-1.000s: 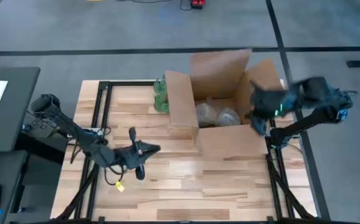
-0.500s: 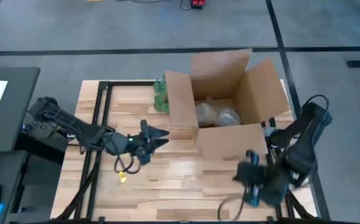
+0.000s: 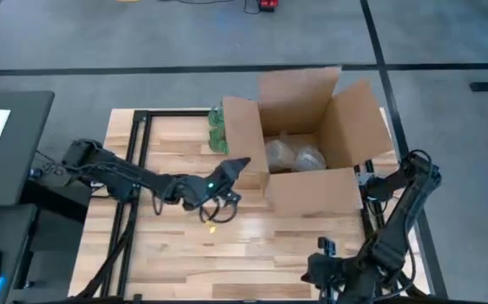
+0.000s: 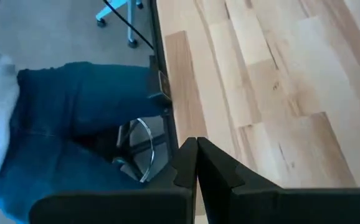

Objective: Wrap mug
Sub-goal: Move the box to the center

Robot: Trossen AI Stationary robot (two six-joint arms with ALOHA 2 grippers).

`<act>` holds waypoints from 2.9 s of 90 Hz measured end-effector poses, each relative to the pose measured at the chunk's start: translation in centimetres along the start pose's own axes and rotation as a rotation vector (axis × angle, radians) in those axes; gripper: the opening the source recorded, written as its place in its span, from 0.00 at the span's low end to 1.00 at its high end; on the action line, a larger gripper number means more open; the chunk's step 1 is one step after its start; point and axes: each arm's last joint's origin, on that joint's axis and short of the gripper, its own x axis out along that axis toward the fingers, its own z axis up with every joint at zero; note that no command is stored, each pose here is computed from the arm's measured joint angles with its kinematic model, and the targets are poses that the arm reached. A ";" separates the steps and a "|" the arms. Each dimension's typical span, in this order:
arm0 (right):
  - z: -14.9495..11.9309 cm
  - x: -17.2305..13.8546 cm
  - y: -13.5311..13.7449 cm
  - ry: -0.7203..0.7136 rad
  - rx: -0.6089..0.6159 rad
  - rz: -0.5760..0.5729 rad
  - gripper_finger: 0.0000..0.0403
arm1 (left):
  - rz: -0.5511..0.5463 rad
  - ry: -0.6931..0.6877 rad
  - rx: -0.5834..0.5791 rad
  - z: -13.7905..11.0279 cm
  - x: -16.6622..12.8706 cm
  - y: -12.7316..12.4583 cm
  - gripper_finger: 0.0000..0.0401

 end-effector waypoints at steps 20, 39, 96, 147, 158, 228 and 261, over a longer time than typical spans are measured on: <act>0.1 0.0 -0.1 -0.025 0.000 -0.015 0.00 | 0.056 0.106 -0.013 0.4 1.1 0.2 0.39; 0.2 0.0 0.0 -0.042 0.001 -0.020 0.00 | 0.056 0.112 -0.037 1.1 -0.3 0.5 0.05; 3.2 -2.0 4.0 -0.504 -0.425 0.191 0.00 | 0.047 -0.002 -0.130 3.5 -5.3 -0.5 0.00; 2.8 -6.7 3.6 -0.663 -0.365 -0.017 0.00 | 0.043 -0.012 -0.225 -3.3 -9.6 -1.5 0.00; 3.0 -7.3 3.3 -0.670 -0.340 -0.005 0.00 | 0.027 -0.048 -0.203 -3.4 -10.6 -1.5 0.00; -2.3 -7.2 -5.2 0.114 0.405 -0.404 0.00 | -0.045 -0.008 -0.371 -3.1 -12.0 -3.1 0.00; -0.6 -6.6 -6.2 -0.224 0.326 -0.468 0.00 | -0.003 -0.160 -0.595 -2.4 -13.7 -1.3 0.15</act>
